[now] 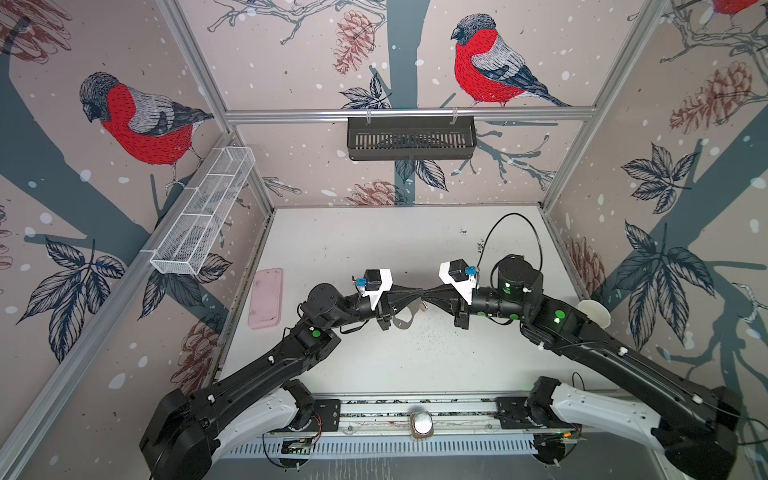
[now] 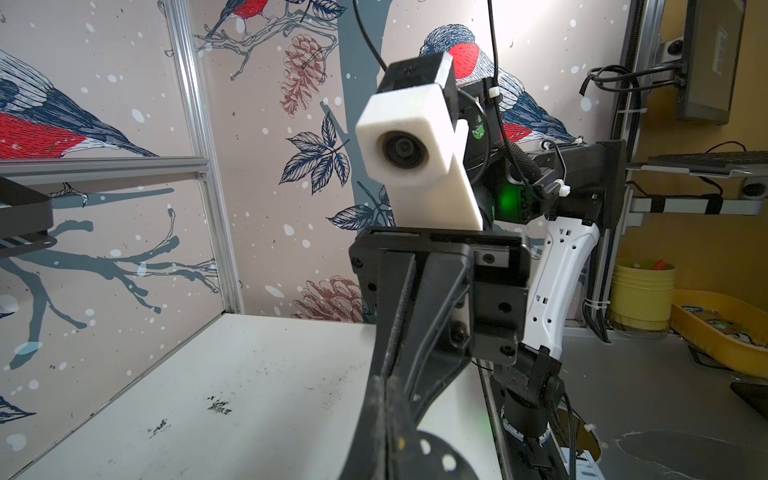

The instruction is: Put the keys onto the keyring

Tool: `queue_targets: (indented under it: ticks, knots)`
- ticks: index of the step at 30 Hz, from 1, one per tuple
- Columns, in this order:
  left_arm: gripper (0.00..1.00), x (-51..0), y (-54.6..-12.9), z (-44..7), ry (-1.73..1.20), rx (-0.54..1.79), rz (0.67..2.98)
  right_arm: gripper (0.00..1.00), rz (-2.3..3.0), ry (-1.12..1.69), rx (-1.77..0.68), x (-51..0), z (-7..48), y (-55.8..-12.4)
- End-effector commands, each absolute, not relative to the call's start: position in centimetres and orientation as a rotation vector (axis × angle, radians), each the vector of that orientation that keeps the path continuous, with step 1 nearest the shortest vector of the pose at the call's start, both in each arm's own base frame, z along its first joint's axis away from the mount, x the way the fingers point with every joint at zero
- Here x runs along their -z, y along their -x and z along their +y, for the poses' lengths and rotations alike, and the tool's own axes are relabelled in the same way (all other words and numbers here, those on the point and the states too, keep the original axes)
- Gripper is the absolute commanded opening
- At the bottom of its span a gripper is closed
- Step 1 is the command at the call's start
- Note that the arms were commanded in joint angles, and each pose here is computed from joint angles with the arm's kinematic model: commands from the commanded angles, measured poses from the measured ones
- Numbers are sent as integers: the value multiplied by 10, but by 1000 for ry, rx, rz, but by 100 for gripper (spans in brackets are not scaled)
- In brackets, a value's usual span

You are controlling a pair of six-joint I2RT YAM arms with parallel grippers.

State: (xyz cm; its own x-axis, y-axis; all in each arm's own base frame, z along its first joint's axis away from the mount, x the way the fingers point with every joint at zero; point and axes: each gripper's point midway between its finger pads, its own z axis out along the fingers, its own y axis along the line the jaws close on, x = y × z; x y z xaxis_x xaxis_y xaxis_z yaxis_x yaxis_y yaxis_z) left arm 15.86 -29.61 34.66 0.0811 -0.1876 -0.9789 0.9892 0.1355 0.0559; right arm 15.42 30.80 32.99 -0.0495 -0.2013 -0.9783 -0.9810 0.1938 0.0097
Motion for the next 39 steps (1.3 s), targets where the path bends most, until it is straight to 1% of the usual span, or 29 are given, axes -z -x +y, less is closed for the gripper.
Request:
queue_targets:
  ticks: [1,5,8,12,19,24,27,31,39]
  knots:
    - [9,-357,-157,-291,-991,1131,1048,0,1461,1192,-938,-333,308,-159]
    - [18,-362,-157,-287,-992,1110,1047,0,1498,1198,-918,-327,306,-161]
    - [21,-364,-159,-283,-995,1084,1057,0,1522,1204,-903,-325,304,-163]
    - [21,-367,-165,-279,-995,1028,1093,0,1554,1216,-883,-322,303,-165]
    - [21,-349,-194,-275,-1047,821,1381,0,1686,1289,-796,-317,304,-174]
    - [20,-345,-199,-269,-1104,692,1480,0,1769,1334,-711,-318,305,-185]
    - [21,-355,-198,-266,-1130,646,1466,0,1824,1368,-662,-318,304,-189]
    - [25,-363,-193,-267,-1185,629,1407,0,1891,1411,-614,-317,306,-194]
    - [29,-361,-198,-277,-1263,610,1397,0,1876,1431,-642,-331,311,-190]
